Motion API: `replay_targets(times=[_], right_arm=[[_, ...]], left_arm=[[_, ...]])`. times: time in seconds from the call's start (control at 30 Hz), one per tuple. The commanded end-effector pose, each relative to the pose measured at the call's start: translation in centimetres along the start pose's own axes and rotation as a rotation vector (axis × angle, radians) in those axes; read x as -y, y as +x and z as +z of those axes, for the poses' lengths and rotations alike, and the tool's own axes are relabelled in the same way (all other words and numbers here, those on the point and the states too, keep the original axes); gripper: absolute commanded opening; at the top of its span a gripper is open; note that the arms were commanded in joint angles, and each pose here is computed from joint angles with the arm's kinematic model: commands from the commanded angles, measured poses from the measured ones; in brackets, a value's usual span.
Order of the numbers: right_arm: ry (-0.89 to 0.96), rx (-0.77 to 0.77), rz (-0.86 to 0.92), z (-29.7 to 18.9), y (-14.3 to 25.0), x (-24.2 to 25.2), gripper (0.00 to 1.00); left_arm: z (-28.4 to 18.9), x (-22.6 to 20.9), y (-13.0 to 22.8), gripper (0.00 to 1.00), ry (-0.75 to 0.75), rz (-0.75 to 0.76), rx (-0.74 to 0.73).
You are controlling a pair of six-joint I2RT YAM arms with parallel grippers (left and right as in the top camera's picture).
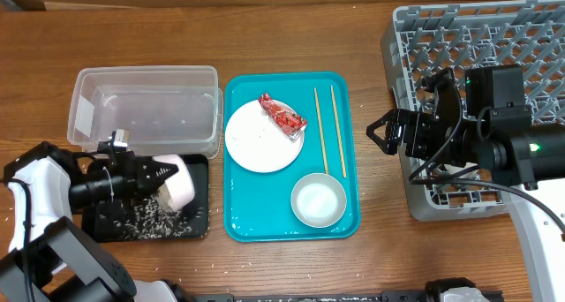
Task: Sort waste into correct bins and load items into the dishwasher
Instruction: 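Tip the pink bowl over the black tray to dump the rice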
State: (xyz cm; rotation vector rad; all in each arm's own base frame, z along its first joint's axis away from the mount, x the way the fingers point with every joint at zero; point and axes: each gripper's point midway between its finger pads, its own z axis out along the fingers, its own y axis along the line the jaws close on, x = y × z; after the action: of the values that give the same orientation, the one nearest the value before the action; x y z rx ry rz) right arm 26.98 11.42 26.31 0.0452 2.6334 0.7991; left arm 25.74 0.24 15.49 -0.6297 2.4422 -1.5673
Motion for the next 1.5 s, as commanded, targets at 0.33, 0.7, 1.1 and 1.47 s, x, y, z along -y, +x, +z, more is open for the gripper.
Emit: replay_targets(times=[0.33, 0.7, 1.1, 1.47], right_arm=[[-0.012, 0.008, -0.014, -0.5, -0.1, -0.6, 1.00], [-0.012, 0.007, -0.013, -0.5, -0.1, -0.6, 1.00], [-0.010, 0.003, -0.012, -0.5, 0.0, -0.6, 1.00], [-0.008, -0.005, -0.007, -0.5, 0.2, -0.5, 1.00]], left_arm=[[-0.5, 1.7, -1.4, 0.04, 0.156, 0.155, 0.087], [-1.2, 2.3, -0.9, 0.04, 0.205, 0.130, 0.103], [-1.3, 3.0, -0.6, 0.04, 0.252, 0.154, 0.119], [-0.1, 5.7, 0.5, 0.04, 0.299, 0.401, 0.105]])
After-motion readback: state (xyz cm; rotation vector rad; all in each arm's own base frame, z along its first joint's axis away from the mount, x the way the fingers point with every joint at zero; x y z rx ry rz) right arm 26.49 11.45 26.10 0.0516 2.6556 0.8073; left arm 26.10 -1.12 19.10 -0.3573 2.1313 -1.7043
